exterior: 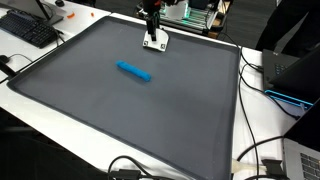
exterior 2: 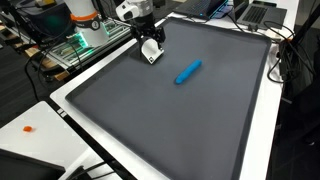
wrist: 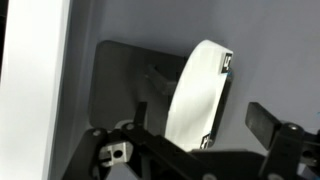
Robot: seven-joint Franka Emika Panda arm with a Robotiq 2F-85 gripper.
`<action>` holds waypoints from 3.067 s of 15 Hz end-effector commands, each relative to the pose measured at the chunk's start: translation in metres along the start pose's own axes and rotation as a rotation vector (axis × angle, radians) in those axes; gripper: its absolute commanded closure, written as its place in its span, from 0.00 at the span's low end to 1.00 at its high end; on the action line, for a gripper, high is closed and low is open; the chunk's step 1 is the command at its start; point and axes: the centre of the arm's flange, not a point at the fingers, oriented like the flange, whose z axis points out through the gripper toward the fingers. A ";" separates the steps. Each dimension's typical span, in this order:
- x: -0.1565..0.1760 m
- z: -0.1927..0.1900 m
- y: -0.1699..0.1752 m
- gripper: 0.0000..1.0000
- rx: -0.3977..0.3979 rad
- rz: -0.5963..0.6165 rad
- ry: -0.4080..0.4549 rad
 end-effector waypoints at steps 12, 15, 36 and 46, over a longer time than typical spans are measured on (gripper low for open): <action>-0.005 0.012 -0.016 0.35 0.053 0.037 0.015; -0.004 0.014 -0.017 0.57 0.051 0.050 0.016; -0.004 -0.062 -0.057 0.99 0.114 -0.078 0.059; -0.027 -0.102 -0.137 0.99 0.007 -0.627 -0.001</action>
